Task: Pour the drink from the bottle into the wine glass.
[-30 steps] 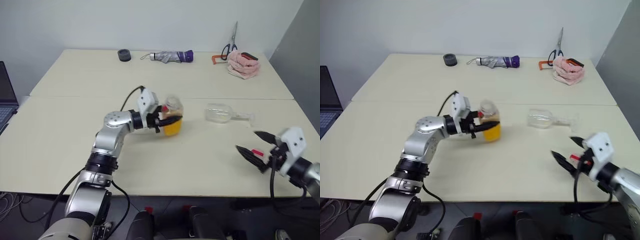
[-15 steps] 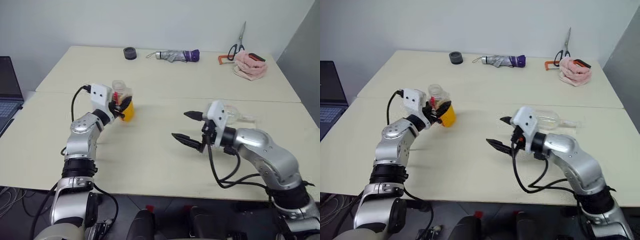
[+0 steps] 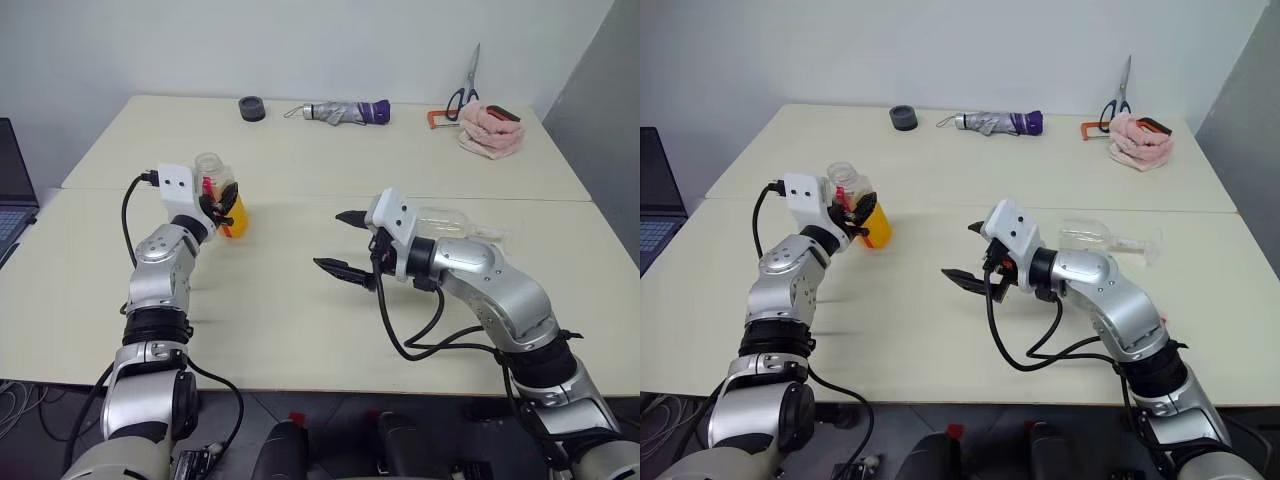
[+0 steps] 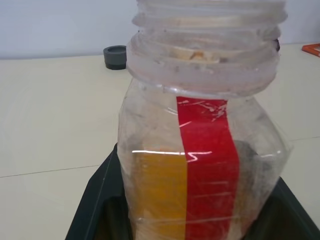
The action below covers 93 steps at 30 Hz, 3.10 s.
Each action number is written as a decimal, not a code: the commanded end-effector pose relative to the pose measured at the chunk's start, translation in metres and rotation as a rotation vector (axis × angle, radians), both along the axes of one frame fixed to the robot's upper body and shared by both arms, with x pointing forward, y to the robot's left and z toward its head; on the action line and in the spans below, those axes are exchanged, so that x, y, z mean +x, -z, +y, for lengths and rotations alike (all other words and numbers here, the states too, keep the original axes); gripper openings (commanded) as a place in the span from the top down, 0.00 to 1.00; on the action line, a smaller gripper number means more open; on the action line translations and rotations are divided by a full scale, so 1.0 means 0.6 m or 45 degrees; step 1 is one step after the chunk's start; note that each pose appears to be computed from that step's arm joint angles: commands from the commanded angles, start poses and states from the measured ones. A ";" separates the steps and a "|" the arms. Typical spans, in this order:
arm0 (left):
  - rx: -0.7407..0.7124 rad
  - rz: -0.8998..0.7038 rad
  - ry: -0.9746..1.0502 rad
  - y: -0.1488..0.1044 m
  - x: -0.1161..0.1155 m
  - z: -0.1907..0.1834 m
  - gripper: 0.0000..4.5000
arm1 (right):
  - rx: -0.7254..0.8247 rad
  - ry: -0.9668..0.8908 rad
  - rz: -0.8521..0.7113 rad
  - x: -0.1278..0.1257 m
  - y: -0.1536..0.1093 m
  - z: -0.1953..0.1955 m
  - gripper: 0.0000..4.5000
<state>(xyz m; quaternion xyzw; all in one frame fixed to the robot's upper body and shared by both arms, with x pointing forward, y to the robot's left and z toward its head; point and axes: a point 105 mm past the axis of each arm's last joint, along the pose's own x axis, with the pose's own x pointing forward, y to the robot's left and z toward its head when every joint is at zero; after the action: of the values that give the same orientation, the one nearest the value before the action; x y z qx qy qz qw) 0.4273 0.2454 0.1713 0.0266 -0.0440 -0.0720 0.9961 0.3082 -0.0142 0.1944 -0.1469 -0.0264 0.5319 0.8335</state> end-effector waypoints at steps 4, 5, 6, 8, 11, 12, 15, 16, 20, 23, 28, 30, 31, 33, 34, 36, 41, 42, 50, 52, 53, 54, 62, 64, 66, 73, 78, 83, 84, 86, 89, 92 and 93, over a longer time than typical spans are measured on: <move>-0.027 -0.027 -0.014 -0.004 0.002 0.001 0.15 | 0.025 -0.016 -0.052 -0.005 -0.022 0.006 0.00; -0.027 -0.029 -0.012 -0.003 0.001 0.000 0.08 | 0.027 -0.014 -0.051 -0.006 -0.022 0.006 0.00; -0.020 -0.033 -0.013 -0.003 0.000 -0.001 0.00 | 0.029 -0.013 -0.049 -0.006 -0.023 0.005 0.00; -0.012 -0.037 -0.011 -0.002 -0.001 -0.002 0.00 | 0.030 -0.010 -0.047 -0.006 -0.023 0.004 0.00; 0.010 -0.053 -0.004 -0.002 -0.006 -0.004 0.00 | 0.032 -0.007 -0.043 -0.007 -0.022 0.003 0.00; 0.027 -0.062 -0.009 -0.001 -0.008 -0.003 0.00 | 0.028 -0.005 -0.038 -0.007 -0.019 0.002 0.00; 0.068 -0.081 -0.048 0.005 -0.017 0.003 0.00 | 0.014 0.003 -0.028 -0.010 -0.010 -0.002 0.00; 0.075 -0.085 -0.064 0.010 -0.023 0.005 0.00 | 0.017 0.006 -0.024 -0.012 -0.007 -0.006 0.00; 0.075 -0.089 -0.097 0.025 -0.039 0.008 0.00 | 0.026 0.031 -0.016 -0.015 -0.002 -0.018 0.00; 0.103 -0.090 -0.107 0.035 -0.050 0.006 0.00 | 0.019 0.060 -0.018 -0.017 0.003 -0.030 0.00; 0.158 -0.073 -0.114 0.052 -0.074 0.000 0.00 | -0.017 0.103 -0.014 -0.029 0.018 -0.057 0.00; 0.167 -0.055 -0.132 0.062 -0.089 0.001 0.00 | -0.020 0.138 -0.022 -0.033 0.019 -0.071 0.00; 0.189 -0.049 -0.135 0.067 -0.099 0.001 0.00 | -0.017 0.168 -0.032 -0.035 0.017 -0.081 0.00; 0.212 -0.033 -0.120 0.077 -0.117 -0.005 0.00 | -0.019 0.218 -0.054 -0.039 0.012 -0.101 0.00; 0.216 -0.022 -0.107 0.082 -0.127 -0.010 0.00 | -0.021 0.261 -0.067 -0.040 0.009 -0.115 0.00; 0.220 0.002 -0.045 0.093 -0.145 -0.027 0.00 | -0.048 0.348 -0.105 -0.040 0.003 -0.144 0.00; 0.174 0.062 0.276 0.104 -0.170 -0.107 0.00 | -0.264 0.545 -0.230 -0.030 0.005 -0.218 0.00; 0.172 0.058 0.367 0.100 -0.173 -0.128 0.00 | -0.322 0.598 -0.257 -0.025 0.006 -0.237 0.00; 0.224 0.020 0.824 0.060 -0.153 -0.208 0.00 | -0.931 0.910 -0.590 0.045 0.051 -0.339 0.00; 0.214 0.018 0.931 0.053 -0.150 -0.226 0.00 | -1.072 0.927 -0.673 0.063 0.062 -0.354 0.00; 0.223 0.020 0.989 0.052 -0.150 -0.236 0.00 | -1.111 0.932 -0.703 0.070 0.067 -0.358 0.00; 0.227 0.023 1.041 0.051 -0.152 -0.243 0.00 | -1.124 0.939 -0.721 0.076 0.069 -0.360 0.00; 0.299 0.045 1.347 0.051 -0.176 -0.282 0.00 | -1.266 0.923 -0.809 0.114 0.092 -0.368 0.00; 0.318 0.040 1.375 0.050 -0.179 -0.286 0.00 | -1.266 0.937 -0.822 0.119 0.092 -0.368 0.00; 0.322 0.035 1.385 0.047 -0.178 -0.289 0.00 | -1.296 0.952 -0.852 0.129 0.091 -0.368 0.00; 0.325 0.029 1.381 0.043 -0.172 -0.293 0.00 | -1.398 0.994 -0.896 0.148 0.099 -0.381 0.30; 0.315 0.038 1.350 0.044 -0.168 -0.291 0.00 | -1.392 1.008 -0.886 0.151 0.114 -0.379 0.69; 0.281 0.059 1.280 0.047 -0.164 -0.278 0.00 | -1.254 1.051 -0.936 0.153 0.092 -0.355 0.98; 0.277 0.063 1.266 0.047 -0.164 -0.275 0.00 | -1.228 1.058 -0.948 0.153 0.085 -0.350 0.98; 0.238 0.087 1.194 0.049 -0.161 -0.255 0.00 | -1.034 1.081 -0.990 0.151 0.058 -0.316 0.98; 0.183 0.130 1.083 0.053 -0.159 -0.221 0.00 | -0.629 1.116 -0.884 0.147 0.040 -0.263 0.98; 0.171 0.167 1.020 0.056 -0.164 -0.194 0.00 | -0.131 1.010 -0.610 0.145 0.049 -0.178 0.98; 0.171 0.175 1.004 0.055 -0.166 -0.186 0.00 | -0.015 0.975 -0.516 0.148 0.057 -0.152 0.98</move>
<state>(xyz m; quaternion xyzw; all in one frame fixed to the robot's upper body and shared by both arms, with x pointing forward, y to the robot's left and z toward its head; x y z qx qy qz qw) 0.3297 0.1296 0.1221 0.0661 0.0455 -0.4582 0.8852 0.3960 -0.1198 0.1444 -0.3311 -0.0994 0.1244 0.9301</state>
